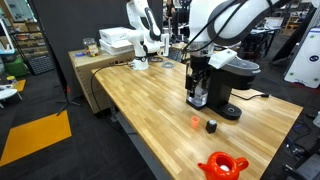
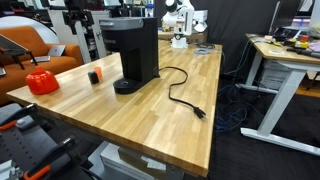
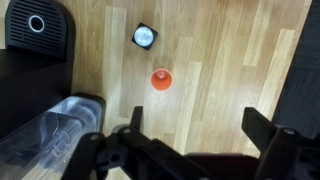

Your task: Move the peach cup forward

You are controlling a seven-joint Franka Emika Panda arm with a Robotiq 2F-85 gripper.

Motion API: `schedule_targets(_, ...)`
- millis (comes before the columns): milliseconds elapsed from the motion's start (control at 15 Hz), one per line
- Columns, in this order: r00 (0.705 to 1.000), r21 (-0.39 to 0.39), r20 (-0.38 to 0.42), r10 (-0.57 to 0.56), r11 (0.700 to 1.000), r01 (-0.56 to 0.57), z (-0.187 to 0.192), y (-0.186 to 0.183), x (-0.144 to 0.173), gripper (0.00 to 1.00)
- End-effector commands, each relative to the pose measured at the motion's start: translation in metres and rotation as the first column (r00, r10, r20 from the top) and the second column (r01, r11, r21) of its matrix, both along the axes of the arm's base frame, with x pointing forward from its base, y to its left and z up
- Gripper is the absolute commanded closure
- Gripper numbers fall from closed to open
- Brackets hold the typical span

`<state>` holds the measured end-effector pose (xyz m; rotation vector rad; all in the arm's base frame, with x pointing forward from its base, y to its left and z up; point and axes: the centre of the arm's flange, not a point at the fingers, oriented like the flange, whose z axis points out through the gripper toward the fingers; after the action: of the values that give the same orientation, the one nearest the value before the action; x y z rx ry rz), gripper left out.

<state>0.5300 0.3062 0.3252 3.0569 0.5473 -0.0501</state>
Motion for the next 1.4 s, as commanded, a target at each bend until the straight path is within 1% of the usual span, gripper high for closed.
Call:
schedule_targets(0, 1.000, 0.000, 0.000, 0.000, 1.000, 0.000, 0.000, 0.000, 0.000, 0.00)
schedule_targets(67, 0.999, 0.003, 0.032, 0.008, 1.000, -0.008, 0.007, 0.000, -0.001, 0.00)
schedule_targets(267, 0.999, 0.039, 0.045, -0.025, 0.999, 0.023, 0.007, 0.001, 0.005, 0.00)
schedule_targets(400, 0.997, 0.047, 0.027, -0.076, 0.996, 0.074, -0.003, -0.001, 0.010, 0.00)
schedule_targets(667, 0.987, 0.038, -0.038, -0.158, 0.987, 0.159, -0.041, -0.007, 0.016, 0.00)
schedule_targets(800, 0.982, 0.037, -0.063, -0.180, 0.982, 0.183, -0.058, -0.009, 0.017, 0.00)
schedule_targets(1000, 0.975, 0.032, -0.080, -0.207, 0.977, 0.210, -0.079, -0.011, 0.017, 0.00)
schedule_targets(1333, 0.965, 0.038, -0.101, -0.244, 0.968, 0.248, -0.103, -0.022, 0.022, 0.00)
